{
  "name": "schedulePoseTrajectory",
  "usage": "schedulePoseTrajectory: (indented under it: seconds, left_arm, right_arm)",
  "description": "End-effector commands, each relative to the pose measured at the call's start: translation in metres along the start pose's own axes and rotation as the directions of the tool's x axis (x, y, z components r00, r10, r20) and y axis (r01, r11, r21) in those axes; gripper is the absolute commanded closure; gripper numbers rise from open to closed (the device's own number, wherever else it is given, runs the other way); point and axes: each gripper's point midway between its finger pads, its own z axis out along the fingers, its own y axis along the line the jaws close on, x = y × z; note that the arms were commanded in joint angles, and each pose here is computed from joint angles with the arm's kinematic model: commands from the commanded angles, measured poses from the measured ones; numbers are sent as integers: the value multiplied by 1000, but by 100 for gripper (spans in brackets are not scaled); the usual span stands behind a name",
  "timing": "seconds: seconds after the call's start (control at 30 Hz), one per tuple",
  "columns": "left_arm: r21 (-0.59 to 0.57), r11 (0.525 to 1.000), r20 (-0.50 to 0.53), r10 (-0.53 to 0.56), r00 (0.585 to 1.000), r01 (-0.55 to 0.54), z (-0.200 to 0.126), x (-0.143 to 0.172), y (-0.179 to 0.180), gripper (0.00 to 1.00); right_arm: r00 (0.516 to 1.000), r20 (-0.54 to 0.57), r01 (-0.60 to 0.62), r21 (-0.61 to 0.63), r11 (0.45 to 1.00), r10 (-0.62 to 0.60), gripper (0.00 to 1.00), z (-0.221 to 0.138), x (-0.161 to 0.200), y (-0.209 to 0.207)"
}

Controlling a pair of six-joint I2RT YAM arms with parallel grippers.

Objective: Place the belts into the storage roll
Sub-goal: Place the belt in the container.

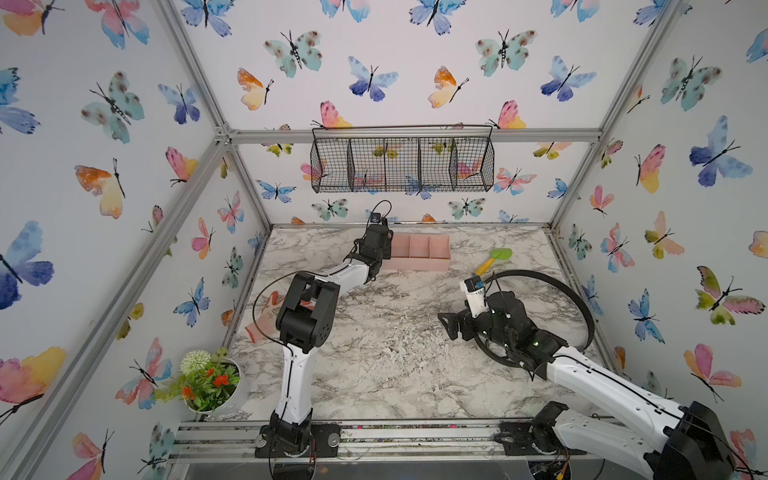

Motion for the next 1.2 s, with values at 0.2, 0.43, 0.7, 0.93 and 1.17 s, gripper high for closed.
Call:
schedulePoseTrajectory:
  seconds: [0.2, 0.43, 0.7, 0.93, 1.17]
  left_arm:
    - [28, 999, -186, -18, 982, 23, 16, 69, -1, 100]
    - [11, 999, -271, -26, 962, 30, 17, 89, -3, 100]
    - [-23, 1000, -360, -19, 933, 12, 13, 119, 2, 100]
    - [-61, 998, -420, 1, 908, -29, 15, 134, 5, 100]
    - [-71, 996, -514, 7, 857, -51, 14, 168, 9, 100]
  right_arm:
    - [1000, -9, -8, -9, 1000, 8, 1, 3, 5, 1]
    - [1000, -3, -16, -13, 1000, 16, 1, 3, 6, 1]
    - [1000, -4, -15, -15, 1000, 15, 1, 4, 7, 1]
    - [1000, 0, -19, -20, 1000, 19, 1, 4, 7, 2]
    - [1000, -1, -20, -24, 999, 20, 1, 4, 8, 2]
